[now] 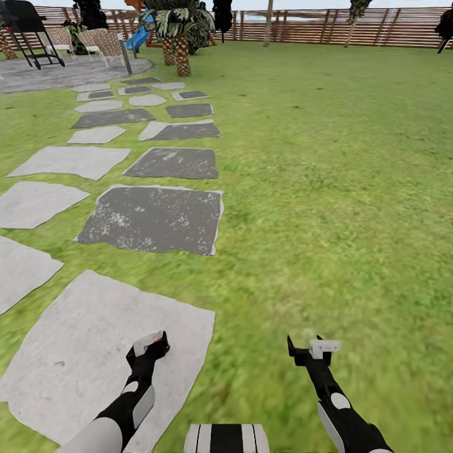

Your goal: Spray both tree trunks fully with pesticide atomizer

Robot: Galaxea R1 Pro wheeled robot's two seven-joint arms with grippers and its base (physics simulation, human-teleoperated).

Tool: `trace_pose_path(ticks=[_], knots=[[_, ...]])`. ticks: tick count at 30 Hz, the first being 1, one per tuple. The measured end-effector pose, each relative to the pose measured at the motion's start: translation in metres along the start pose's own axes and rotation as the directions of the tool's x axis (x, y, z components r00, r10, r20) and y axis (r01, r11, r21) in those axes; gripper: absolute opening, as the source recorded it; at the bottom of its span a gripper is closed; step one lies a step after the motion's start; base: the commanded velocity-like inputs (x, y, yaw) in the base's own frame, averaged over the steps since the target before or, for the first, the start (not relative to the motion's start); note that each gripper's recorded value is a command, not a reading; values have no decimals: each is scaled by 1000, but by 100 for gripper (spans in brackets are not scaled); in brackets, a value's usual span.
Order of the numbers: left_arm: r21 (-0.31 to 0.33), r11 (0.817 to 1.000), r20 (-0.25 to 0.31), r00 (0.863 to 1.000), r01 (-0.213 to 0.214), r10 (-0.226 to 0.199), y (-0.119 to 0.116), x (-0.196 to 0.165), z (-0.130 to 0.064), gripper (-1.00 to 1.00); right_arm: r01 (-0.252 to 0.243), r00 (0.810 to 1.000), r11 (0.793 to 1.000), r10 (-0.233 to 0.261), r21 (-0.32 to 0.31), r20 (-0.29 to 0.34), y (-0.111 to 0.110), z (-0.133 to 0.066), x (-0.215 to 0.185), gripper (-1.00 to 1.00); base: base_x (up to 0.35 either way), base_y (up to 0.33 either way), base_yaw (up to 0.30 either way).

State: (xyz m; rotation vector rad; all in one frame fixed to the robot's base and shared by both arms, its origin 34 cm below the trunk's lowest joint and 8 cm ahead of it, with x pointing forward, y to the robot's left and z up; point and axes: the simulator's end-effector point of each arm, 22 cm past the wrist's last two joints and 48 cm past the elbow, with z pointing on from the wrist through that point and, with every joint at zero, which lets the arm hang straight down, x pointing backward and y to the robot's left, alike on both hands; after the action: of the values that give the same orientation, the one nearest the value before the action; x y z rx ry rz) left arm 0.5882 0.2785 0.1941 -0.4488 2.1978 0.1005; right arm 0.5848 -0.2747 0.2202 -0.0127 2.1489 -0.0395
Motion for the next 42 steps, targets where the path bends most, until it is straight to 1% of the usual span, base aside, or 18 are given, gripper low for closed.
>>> trace_pose_path(ticks=[6,7,9,11,15,24,35,39,42], knots=[[8,1000,0,1000,-10,10,-3,2,0,100,0,1000,1000,0,0,-4,0,0,2,100,0,0,0],[13,1000,19,1000,-9,8,-6,-2,0,100,0,1000,1000,0,0,-4,0,0,2,100,0,0,0],[15,1000,40,999,-7,6,-7,-6,-1,100,0,1000,1000,0,0,-4,0,0,3,100,0,0,0],[16,1000,47,999,-6,6,-7,-8,-1,100,0,1000,1000,0,0,-4,0,0,3,100,0,0,0],[11,1000,34,999,-10,10,-5,2,1,100,0,1000,1000,0,-1,-23,0,1,14,100,0,0,0],[-3,1000,-13,1000,-21,21,3,31,5,100,1,997,1000,-1,-2,-74,1,2,44,100,0,0,0],[-5,1000,-21,1000,-24,23,5,36,5,100,1,997,1000,-2,-2,-82,1,2,49,100,0,0,-66],[-9,1000,-38,999,-28,27,8,47,7,100,2,995,1000,-2,-2,-100,1,2,59,100,0,0,-9],[-11,1000,-40,999,-29,28,9,48,7,100,2,995,1000,-2,-3,-103,2,1,61,100,0,0,-1]])
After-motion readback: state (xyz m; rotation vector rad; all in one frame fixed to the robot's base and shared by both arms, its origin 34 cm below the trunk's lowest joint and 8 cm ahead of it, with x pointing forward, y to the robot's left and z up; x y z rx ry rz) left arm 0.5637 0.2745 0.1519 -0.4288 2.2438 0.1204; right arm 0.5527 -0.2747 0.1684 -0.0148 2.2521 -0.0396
